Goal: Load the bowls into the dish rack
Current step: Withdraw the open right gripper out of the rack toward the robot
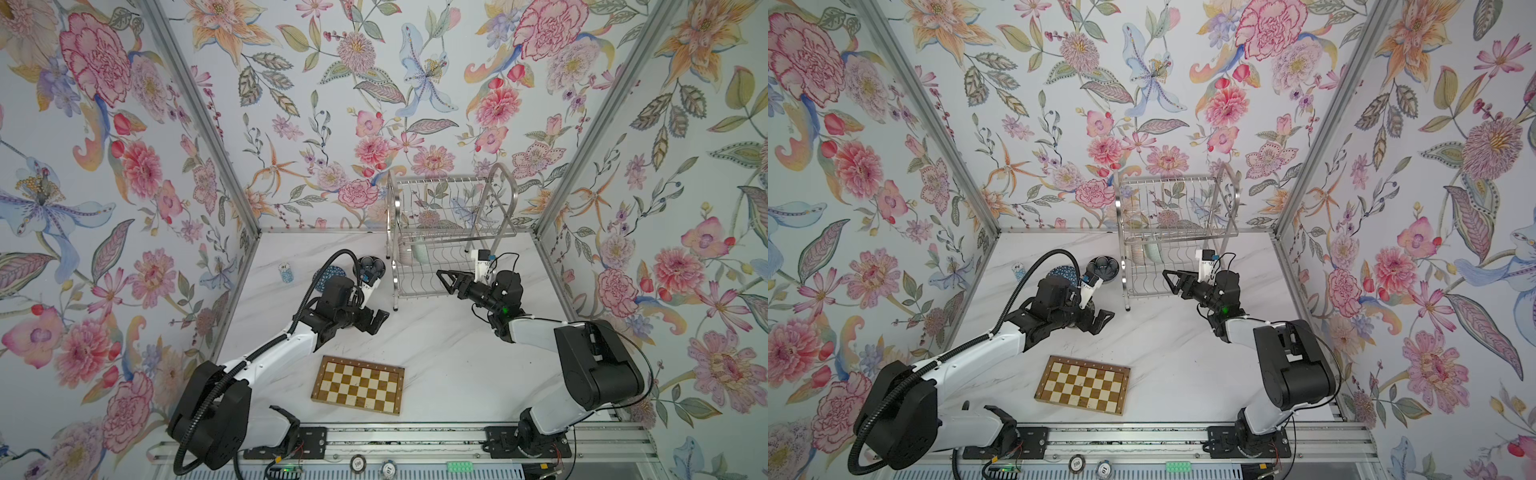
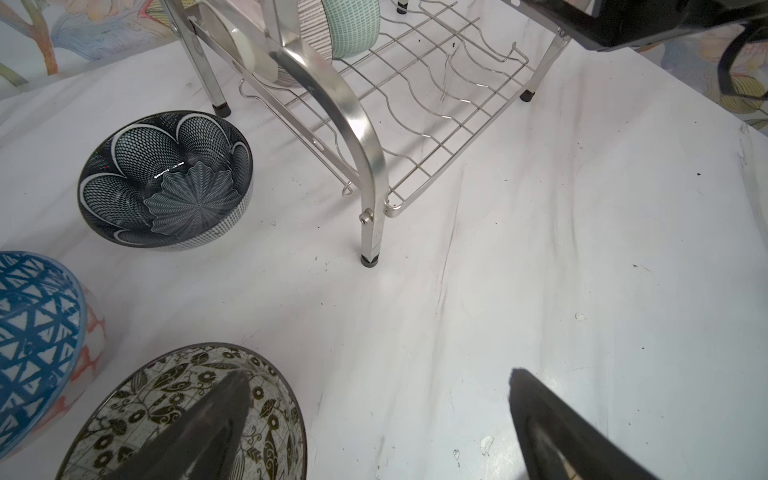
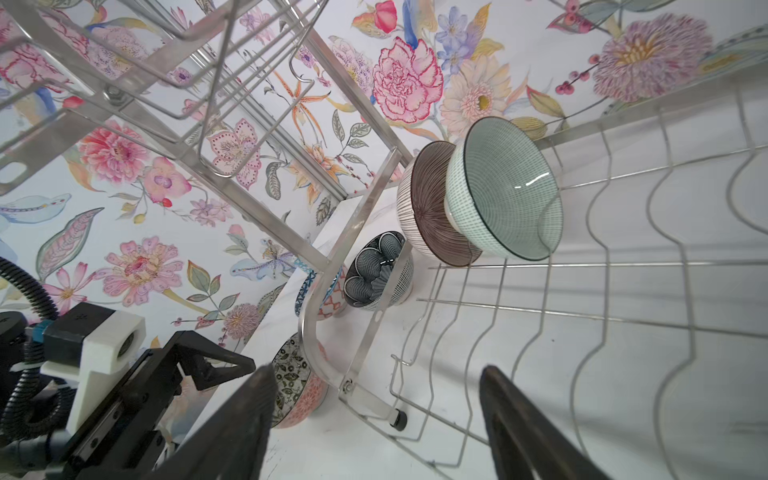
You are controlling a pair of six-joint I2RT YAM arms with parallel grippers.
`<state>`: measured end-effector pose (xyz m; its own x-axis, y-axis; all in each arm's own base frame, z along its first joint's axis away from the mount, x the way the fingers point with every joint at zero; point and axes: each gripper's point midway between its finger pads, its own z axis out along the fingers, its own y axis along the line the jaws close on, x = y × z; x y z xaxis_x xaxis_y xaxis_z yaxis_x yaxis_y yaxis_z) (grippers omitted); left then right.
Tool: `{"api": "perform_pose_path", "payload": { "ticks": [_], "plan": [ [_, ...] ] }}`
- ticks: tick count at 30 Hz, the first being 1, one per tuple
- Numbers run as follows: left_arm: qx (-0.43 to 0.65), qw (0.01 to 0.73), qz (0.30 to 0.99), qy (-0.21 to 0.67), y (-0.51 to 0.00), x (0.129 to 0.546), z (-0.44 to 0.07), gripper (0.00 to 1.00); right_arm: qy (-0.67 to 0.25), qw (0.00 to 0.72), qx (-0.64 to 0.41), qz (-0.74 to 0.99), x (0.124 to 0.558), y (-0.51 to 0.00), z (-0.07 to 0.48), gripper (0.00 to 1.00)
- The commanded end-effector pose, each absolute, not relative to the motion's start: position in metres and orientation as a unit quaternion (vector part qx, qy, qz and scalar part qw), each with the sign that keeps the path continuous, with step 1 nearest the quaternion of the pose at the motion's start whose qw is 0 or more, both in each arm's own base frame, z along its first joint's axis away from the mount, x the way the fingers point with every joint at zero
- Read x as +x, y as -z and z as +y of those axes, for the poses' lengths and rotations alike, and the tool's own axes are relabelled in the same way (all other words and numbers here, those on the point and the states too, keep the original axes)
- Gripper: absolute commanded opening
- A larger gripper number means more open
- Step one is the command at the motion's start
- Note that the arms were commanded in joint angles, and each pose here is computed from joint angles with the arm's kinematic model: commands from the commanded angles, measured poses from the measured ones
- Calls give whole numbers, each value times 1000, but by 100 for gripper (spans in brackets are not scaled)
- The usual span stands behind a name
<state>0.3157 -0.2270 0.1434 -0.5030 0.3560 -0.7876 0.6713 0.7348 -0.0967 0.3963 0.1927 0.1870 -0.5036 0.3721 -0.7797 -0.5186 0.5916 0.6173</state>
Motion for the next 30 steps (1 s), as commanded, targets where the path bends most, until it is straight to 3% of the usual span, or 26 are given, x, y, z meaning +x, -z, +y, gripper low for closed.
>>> {"api": "perform_pose_path", "payload": {
  "ticks": [1,12,22,30],
  "plan": [
    [293,399,849,186,-149,321,-225,99,-360,544,-29,757,399,-176,163,77],
    [222,435,859,152,-171,339,-210,99,-264,620,79,734,392,-183,79,77],
    [189,438,865,155,-190,341,-206,99,-255,633,201,703,389,-186,-5,77],
    [175,430,869,168,-195,339,-202,99,-251,539,249,764,422,-163,-27,75]
  ]
}}
